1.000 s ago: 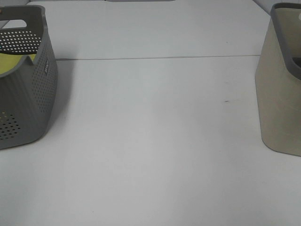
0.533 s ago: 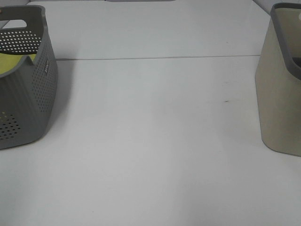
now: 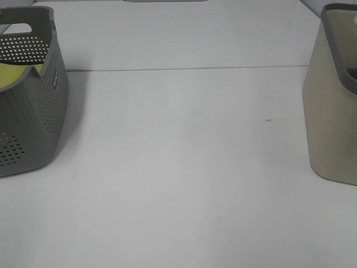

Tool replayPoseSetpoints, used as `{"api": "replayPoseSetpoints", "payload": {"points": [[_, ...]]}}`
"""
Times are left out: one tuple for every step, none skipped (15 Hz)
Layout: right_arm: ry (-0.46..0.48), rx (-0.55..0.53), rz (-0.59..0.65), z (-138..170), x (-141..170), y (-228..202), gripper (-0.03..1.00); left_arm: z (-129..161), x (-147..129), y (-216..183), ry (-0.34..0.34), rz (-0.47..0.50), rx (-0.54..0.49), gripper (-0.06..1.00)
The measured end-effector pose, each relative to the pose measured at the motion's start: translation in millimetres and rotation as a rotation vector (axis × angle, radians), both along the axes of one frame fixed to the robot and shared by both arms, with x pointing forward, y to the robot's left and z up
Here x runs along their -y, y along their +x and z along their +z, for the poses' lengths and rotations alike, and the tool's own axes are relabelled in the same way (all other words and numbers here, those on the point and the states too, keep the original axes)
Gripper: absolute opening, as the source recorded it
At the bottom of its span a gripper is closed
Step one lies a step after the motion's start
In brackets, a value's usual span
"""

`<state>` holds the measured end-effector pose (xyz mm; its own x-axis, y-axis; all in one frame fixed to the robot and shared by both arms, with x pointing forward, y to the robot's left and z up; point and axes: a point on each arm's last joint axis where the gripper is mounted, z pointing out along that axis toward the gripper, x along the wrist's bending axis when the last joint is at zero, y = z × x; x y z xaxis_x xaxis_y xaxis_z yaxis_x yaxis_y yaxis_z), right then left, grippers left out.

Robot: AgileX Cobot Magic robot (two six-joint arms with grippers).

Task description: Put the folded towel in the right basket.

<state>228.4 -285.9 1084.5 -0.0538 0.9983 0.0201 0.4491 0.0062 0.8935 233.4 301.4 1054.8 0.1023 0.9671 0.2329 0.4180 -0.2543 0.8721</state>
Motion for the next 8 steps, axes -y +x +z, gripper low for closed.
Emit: {"api": "replayPoseSetpoints", "payload": {"points": [[0.009, 0.005, -0.042, -12, 3, -5, 0.81, 0, 0, 0, 0.000, 0.000, 0.000, 0.99], [0.009, -0.014, -0.068, -21, 5, -5, 0.81, 0, 0, 0, 0.000, 0.000, 0.000, 0.99], [-0.001, -0.058, -0.074, -30, 6, -3, 0.81, 0, 0, 0, 0.000, 0.000, 0.000, 0.99], [-0.009, -0.095, -0.067, -38, 6, 0, 0.81, 0, 0, 0, 0.000, 0.000, 0.000, 0.99], [-0.020, -0.115, -0.056, -43, 6, 2, 0.81, 0, 0, 0, 0.000, 0.000, 0.000, 0.99], [-0.020, -0.107, -0.058, -42, 6, 3, 0.81, 0, 0, 0, 0.000, 0.000, 0.000, 0.99], [-0.023, -0.107, -0.064, -44, 7, 4, 0.81, 0, 0, 0, 0.000, 0.000, 0.000, 0.99], [-0.035, -0.110, -0.080, -48, 9, 6, 0.81, 0, 0, 0, 0.000, 0.000, 0.000, 0.99]]}}
